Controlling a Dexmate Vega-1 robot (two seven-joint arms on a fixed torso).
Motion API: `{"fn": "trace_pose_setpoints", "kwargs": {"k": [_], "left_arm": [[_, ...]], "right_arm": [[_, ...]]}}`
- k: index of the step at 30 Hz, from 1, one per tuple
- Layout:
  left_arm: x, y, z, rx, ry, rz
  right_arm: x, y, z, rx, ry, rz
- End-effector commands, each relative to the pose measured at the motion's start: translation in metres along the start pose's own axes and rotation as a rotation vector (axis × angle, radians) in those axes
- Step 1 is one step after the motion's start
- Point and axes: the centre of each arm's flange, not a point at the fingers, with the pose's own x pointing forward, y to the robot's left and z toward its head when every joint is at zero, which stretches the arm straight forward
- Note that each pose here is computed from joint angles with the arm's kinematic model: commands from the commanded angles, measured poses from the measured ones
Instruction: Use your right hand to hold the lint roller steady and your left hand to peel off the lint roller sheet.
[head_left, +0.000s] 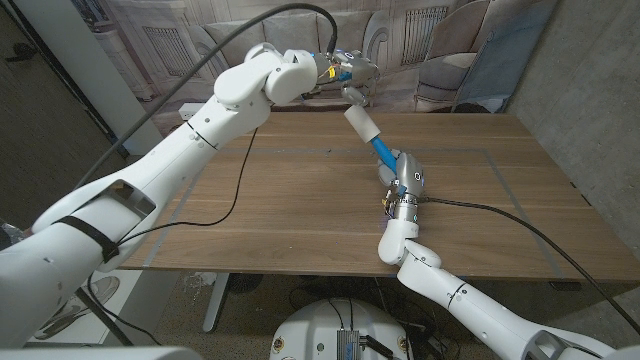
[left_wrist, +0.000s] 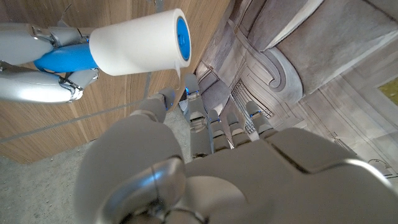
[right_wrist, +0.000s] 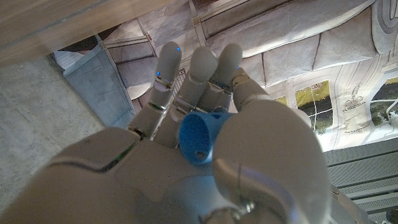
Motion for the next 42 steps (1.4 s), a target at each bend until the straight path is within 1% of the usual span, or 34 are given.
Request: {"fn": "trace_pose_setpoints", "kwargs": {"k": [1,2,4,5,7,8,9,11,13,14,15,16,18,19,20,21,22,24,25,26,27,28,29,30,31,32,33,34,36,37,39,40,41,42], "left_arm": [[0.005,0.002,0.007,0.037,-0.004,0.024],[0.005,0.003,0.008,0.051,0.003,0.029],[0.004,0.003,0.01,0.076,0.013,0.055],[0.005,0.003,0.009,0.068,0.017,0.032],[0.005,0.002,0.01,0.095,0.04,0.043],[0.005,0.001,0.009,0.104,0.051,0.046],[0.005,0.001,0.009,0.106,0.053,0.047],[0.004,-0.001,0.008,0.113,0.049,0.085],[0.004,0.0,0.006,0.079,0.044,0.081],[0.004,0.0,0.007,0.092,0.055,0.079],[0.004,-0.001,0.008,0.111,0.068,0.087],[0.005,-0.001,0.008,0.118,0.071,0.087],[0.007,-0.001,0.004,0.064,0.032,0.065],[0.008,-0.002,0.003,0.048,0.021,0.057],[0.009,-0.003,0.003,0.052,0.026,0.043],[0.01,-0.003,0.006,0.087,0.041,0.044],[0.011,-0.005,0.006,0.093,0.035,0.045],[0.013,-0.005,0.002,0.025,-0.002,0.015],[0.013,-0.005,0.002,0.013,-0.017,0.02],[0.014,-0.005,0.002,0.015,-0.015,0.017],[0.014,-0.004,0.003,0.045,0.001,0.011],[0.015,-0.005,0.003,0.04,0.0,0.006],[0.015,-0.006,0.001,0.015,-0.024,0.016],[0.016,-0.005,0.002,0.008,-0.027,0.01],[0.016,-0.006,0.003,0.023,-0.025,0.015],[0.016,-0.006,0.004,0.026,-0.03,0.031],[0.017,-0.006,0.004,0.024,-0.036,0.03],[0.016,-0.007,0.004,0.033,-0.04,0.06],[0.016,-0.005,0.005,0.032,-0.044,0.064],[0.015,-0.005,0.004,0.024,-0.05,0.087],[0.014,-0.003,0.007,0.055,-0.03,0.081],[0.014,-0.004,0.007,0.057,-0.027,0.103],[0.013,-0.004,0.008,0.072,-0.021,0.112],[0.013,-0.003,0.008,0.064,-0.02,0.104]], "right_arm": [[0.003,0.001,-0.002,0.002,0.009,0.007],[0.003,0.001,-0.002,0.004,0.01,-0.005],[0.003,0.001,-0.003,0.004,0.007,0.005],[0.004,0.001,-0.003,0.002,0.005,0.002],[0.004,0.001,-0.003,0.015,0.014,0.004],[0.004,0.001,-0.002,0.003,0.007,0.0],[0.004,0.001,-0.002,-0.002,0.003,0.006],[0.005,0.002,-0.002,0.002,0.005,0.012],[0.005,0.002,-0.003,0.007,0.01,0.009],[0.006,0.003,-0.002,0.007,0.01,0.014],[0.005,0.003,-0.002,-0.006,0.003,0.002],[0.006,0.003,-0.002,-0.002,0.003,0.012],[0.005,0.003,-0.003,0.001,0.002,-0.003],[0.006,0.003,-0.002,-0.003,-0.003,0.008],[0.006,0.003,-0.002,0.008,-0.001,0.002],[0.006,0.003,-0.002,0.007,0.002,0.0],[0.006,0.003,-0.002,0.005,-0.001,-0.002],[0.005,0.002,-0.002,0.003,0.0,-0.016],[0.006,0.002,-0.001,0.001,-0.011,-0.005],[0.006,0.002,-0.001,0.011,-0.003,-0.007],[0.005,0.002,-0.001,0.012,-0.007,-0.015],[0.006,0.001,-0.001,0.005,-0.004,-0.013],[0.006,0.001,-0.001,0.008,-0.003,-0.007],[0.006,0.001,-0.001,0.006,-0.01,-0.011],[0.006,0.001,-0.001,0.013,-0.002,-0.02],[0.007,0.001,-0.001,0.004,-0.006,-0.009],[0.007,0.001,-0.001,0.004,-0.006,-0.01],[0.007,0.002,-0.001,0.011,-0.005,-0.01],[0.007,0.002,-0.001,0.005,-0.007,-0.007],[0.007,0.003,-0.001,-0.002,-0.001,-0.006],[0.008,0.003,-0.002,0.019,0.002,-0.007],[0.008,0.003,-0.001,-0.003,-0.001,-0.011],[0.008,0.004,-0.002,0.012,0.002,-0.003],[0.008,0.004,-0.002,0.002,0.002,-0.009]]}}
